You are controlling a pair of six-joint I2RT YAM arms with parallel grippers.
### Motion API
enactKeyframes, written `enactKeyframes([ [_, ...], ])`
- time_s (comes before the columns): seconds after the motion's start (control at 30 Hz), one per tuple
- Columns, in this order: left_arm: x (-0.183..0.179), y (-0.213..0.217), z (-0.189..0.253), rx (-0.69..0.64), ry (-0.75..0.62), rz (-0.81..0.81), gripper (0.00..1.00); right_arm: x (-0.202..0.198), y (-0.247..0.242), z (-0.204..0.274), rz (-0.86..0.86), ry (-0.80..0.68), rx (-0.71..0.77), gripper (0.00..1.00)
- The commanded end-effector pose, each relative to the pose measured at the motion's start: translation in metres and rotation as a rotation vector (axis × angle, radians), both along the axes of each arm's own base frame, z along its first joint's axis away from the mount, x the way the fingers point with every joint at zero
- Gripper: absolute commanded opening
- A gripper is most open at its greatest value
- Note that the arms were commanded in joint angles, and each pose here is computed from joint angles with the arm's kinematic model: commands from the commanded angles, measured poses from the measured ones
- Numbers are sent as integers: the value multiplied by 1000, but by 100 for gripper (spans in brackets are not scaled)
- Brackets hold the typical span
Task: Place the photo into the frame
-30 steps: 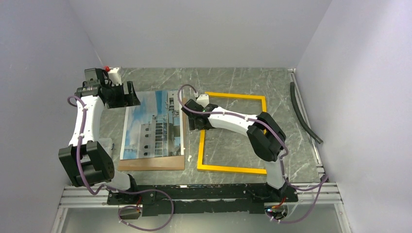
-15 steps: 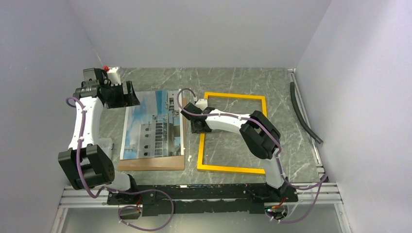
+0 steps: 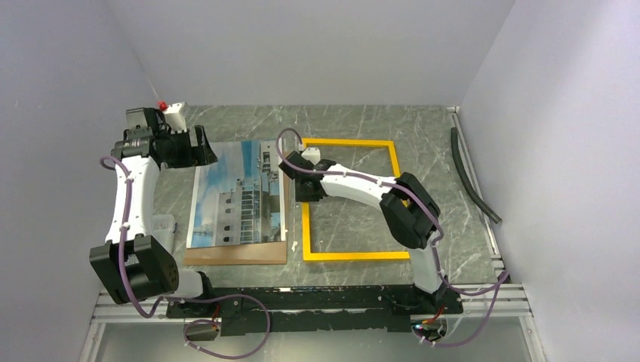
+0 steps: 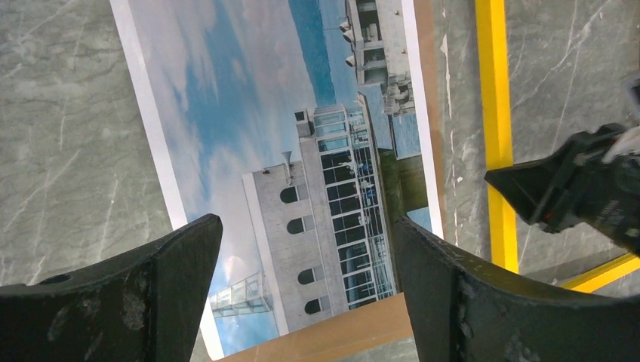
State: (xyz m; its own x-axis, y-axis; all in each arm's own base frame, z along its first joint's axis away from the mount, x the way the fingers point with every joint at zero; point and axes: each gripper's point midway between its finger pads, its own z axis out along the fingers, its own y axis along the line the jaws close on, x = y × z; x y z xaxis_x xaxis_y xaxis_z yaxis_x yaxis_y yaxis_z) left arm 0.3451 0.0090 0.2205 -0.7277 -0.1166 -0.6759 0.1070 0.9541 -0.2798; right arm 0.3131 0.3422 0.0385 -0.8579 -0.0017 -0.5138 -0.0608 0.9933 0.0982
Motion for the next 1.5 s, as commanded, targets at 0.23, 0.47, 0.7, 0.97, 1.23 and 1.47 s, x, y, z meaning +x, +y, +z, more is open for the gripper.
enactKeyframes([
  [0.23, -10, -31, -1, -65, -26, -88, 90, 1, 60, 236, 63, -148, 580, 1],
  [0.47, -7, -73, 25, -102, -63, -169, 90, -10, 71, 313, 128, -83, 935, 1],
  [0.7, -14, -102, 67, -156, -139, -244, 89, -14, 77, 335, 175, 29, 1144, 0],
  [0.97, -25, -124, 88, -175, -187, -292, 90, -14, 86, 341, 223, 110, 1333, 0],
  [1.23, -27, -141, 94, -194, -187, -322, 90, -4, 68, 325, 182, 129, 1420, 3],
  [1.47, -28, -167, 109, -211, -210, -371, 89, -8, 54, 327, 207, 125, 1447, 25],
])
